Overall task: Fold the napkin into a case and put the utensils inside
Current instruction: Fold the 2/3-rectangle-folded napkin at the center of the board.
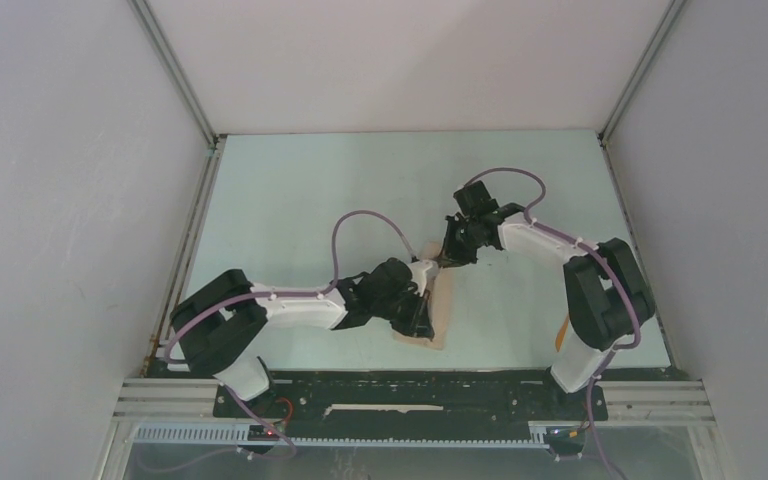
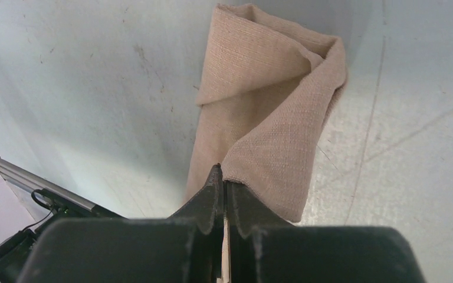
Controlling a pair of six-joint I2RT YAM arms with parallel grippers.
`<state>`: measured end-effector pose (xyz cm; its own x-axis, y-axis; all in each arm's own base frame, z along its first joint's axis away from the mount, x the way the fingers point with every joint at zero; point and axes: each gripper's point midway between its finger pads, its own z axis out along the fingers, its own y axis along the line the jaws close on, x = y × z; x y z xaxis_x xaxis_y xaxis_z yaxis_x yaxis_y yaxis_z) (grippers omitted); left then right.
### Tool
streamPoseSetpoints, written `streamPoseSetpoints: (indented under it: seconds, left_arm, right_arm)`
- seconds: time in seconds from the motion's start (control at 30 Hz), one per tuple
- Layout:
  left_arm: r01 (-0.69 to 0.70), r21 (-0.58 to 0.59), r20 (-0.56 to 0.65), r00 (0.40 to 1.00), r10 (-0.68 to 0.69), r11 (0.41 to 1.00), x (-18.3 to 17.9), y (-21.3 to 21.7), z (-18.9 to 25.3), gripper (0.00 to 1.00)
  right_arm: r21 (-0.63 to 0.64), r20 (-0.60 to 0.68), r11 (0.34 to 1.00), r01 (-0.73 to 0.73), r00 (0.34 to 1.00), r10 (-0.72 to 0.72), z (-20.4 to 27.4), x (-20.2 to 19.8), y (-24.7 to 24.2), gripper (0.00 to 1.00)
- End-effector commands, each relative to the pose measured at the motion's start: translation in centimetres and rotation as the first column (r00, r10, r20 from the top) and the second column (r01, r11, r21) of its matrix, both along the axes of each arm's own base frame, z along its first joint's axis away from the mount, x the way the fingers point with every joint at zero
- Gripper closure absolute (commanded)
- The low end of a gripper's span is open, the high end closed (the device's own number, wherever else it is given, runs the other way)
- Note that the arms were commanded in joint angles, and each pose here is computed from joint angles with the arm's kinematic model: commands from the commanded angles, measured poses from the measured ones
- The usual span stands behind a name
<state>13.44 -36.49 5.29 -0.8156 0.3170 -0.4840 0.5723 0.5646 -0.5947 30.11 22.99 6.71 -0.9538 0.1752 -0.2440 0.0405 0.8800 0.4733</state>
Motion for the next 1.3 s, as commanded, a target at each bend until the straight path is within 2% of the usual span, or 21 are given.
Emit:
streamPoseSetpoints:
  seconds: [0.0,0.37,0.67,0.8,0.93,0.97,1.07,1.17,1.27]
  left_arm:
    - [0.009,-0.089,0.007,1.0,-0.008,0.996,0.0,0.7,1.6,1.0]
    - [-0.038,-0.068,-0.043,0.998,0.035,0.997,0.3,3.7,-0.5,0.99]
    - [-0.077,-0.026,-0.066,0.995,0.075,0.997,1.0,4.9,-1.3,0.93]
    - [-0.08,-0.037,-0.061,0.995,0.078,0.996,1.0,4.9,-0.4,0.77]
    - [-0.113,-0.007,-0.003,0.994,0.113,0.994,1.7,5.9,1.0,0.61]
    - [-0.129,0.021,0.012,0.992,0.129,0.991,1.9,6.4,1.2,0.59]
    - [-0.222,0.107,0.09,0.973,0.212,0.969,3.5,8.2,1.9,0.39]
    - [-0.298,0.156,0.165,0.948,0.273,0.942,5.3,8.7,2.6,0.27]
    - [-0.324,0.213,0.206,0.937,0.282,0.922,6.1,8.3,2.4,0.21]
  right_arm:
    - [-0.009,0.01,1.0,0.026,1.0,-0.025,0.6,1.4,1.4,1.0]
    - [-0.007,-0.013,0.999,0.047,0.999,-0.047,-0.6,2.8,3.2,1.0]
    - [0.025,-0.027,0.994,0.108,0.994,-0.108,-1.4,3.9,3.8,1.0]
    - [0.054,-0.037,0.989,0.136,0.99,-0.134,-1.4,4.4,4.3,1.0]
    - [0.07,-0.054,0.984,0.164,0.986,-0.16,-1.6,4.6,4.5,1.0]
    - [0.075,-0.059,0.982,0.171,0.984,-0.167,-1.5,4.7,4.5,1.0]
    - [0.081,-0.066,0.98,0.182,0.982,-0.177,-1.5,4.6,4.6,1.0]
    - [0.082,-0.073,0.978,0.19,0.98,-0.184,-1.6,4.6,4.6,1.0]
    - [0.077,-0.074,0.978,0.194,0.979,-0.188,-1.6,4.6,4.5,1.0]
